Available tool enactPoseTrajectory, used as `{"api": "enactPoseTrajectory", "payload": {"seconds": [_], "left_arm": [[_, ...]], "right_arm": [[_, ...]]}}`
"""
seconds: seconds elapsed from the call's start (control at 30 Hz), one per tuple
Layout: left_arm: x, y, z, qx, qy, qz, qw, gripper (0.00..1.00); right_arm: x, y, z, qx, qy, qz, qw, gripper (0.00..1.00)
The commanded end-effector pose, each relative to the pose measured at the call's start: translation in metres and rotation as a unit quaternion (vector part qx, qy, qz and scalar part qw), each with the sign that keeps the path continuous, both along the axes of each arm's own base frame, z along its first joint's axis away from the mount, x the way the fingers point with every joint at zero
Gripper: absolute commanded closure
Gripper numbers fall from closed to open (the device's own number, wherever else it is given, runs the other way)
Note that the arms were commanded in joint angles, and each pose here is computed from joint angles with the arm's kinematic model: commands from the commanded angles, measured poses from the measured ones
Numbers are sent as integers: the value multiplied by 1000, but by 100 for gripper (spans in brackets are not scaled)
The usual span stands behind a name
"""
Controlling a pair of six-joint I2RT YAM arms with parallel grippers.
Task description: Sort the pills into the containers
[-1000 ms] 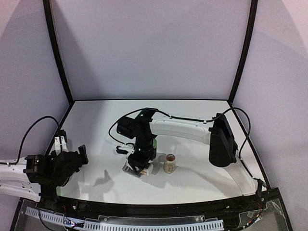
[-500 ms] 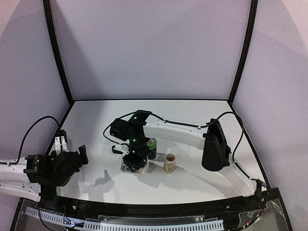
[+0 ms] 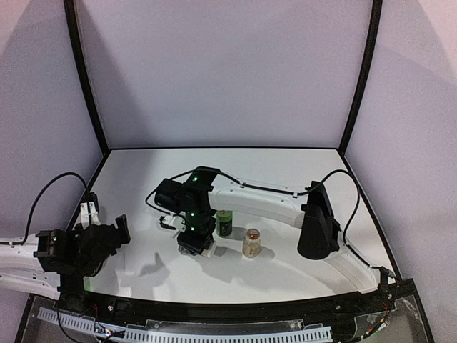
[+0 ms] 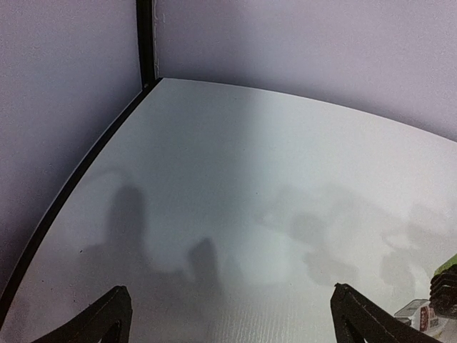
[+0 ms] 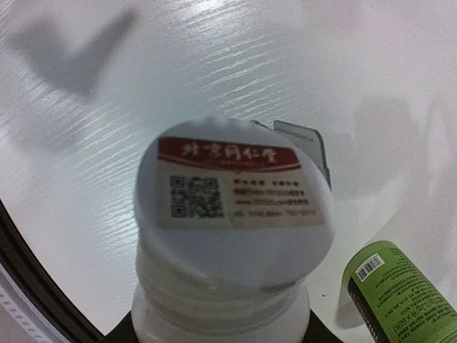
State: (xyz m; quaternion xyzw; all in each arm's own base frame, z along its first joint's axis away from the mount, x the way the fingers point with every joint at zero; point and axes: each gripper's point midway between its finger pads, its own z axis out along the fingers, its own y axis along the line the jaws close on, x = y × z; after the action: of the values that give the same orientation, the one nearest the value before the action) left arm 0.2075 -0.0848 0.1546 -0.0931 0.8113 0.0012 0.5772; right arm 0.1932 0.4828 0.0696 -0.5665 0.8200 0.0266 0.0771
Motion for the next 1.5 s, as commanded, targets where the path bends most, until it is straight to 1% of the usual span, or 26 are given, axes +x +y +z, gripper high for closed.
{"api": "enactPoseTrajectory", "payload": {"seconds": [0.0,0.17,0.23,0.4,0.57,0.77,1.03,1.47], "left_arm": [[0,1,5,-4,-8,-2,1000,1],[-1,2,5,-12,-11,-4,1000,1],[-1,2,5,-14,-12,-5,1000,1],[-1,2,6,-17,-16,-8,1000,1],[-1,3,6,-17,-18,-7,1000,1],[-1,4,6,-19,-19,-6,1000,1],[-2,4,6,-22,-21,-6,1000,1],[-2,6,6,-28,-23,-6,999,1]], "right_arm": [[-13,-44,-11,-103,14,27,994,100],[-6,-47,-14,-122,-5,53,991,100],[-3,-48,-8,-123,-13,54,991,100],[8,-56,-8,-161,-63,92,981,100],[8,-60,-12,-178,-77,115,974,100],[5,-58,-18,-179,-71,130,973,100],[13,-59,-21,-202,-108,150,962,100],[14,-59,-24,-221,-130,169,952,100]]}}
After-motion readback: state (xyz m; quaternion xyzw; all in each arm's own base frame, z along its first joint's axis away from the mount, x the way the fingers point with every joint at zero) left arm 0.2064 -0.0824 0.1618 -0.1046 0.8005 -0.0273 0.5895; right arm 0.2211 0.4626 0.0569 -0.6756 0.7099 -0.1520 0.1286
